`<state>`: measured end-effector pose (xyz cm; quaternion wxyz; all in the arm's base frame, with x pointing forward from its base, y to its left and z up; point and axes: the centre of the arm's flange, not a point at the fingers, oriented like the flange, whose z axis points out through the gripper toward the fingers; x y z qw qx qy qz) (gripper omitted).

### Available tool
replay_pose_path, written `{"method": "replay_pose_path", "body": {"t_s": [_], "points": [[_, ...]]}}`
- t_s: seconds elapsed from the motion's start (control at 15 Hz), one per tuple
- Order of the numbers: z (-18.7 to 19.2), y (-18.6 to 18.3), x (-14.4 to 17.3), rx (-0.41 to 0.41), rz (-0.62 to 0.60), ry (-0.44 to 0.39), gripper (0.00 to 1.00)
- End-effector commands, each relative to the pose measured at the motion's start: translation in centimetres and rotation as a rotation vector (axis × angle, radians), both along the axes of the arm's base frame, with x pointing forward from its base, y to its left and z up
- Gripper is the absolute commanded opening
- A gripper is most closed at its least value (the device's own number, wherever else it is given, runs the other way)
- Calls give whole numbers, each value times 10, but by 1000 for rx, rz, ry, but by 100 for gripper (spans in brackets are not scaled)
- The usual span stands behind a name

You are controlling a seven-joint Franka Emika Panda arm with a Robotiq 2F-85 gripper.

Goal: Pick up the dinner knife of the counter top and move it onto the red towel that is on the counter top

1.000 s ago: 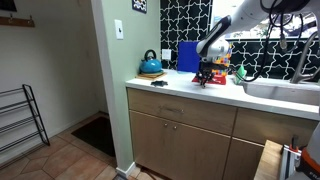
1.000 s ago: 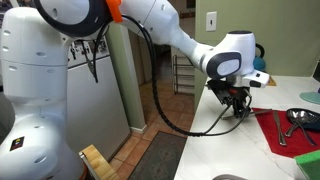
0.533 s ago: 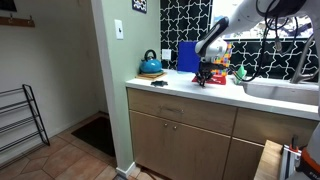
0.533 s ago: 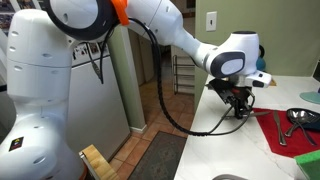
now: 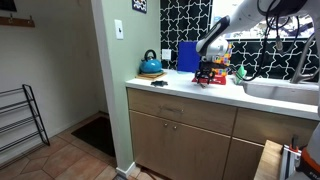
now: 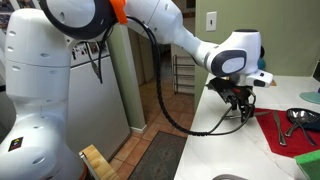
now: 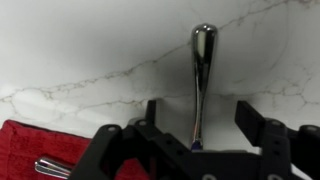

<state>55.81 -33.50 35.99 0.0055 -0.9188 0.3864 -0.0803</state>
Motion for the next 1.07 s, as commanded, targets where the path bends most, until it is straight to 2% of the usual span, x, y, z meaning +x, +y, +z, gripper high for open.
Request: {"method": "replay_pose_path", "body": {"t_s": [0.0,0.27,0.4,0.47,1.0], "points": [[12,4,-15,48,2,31,100],[22,6,-23,74,-33,42,100],[27,6,-27,84,-46,8,100],[24,3,-13,49,-19,25,100],[28,3,-16,58,-28,13,100]]}}
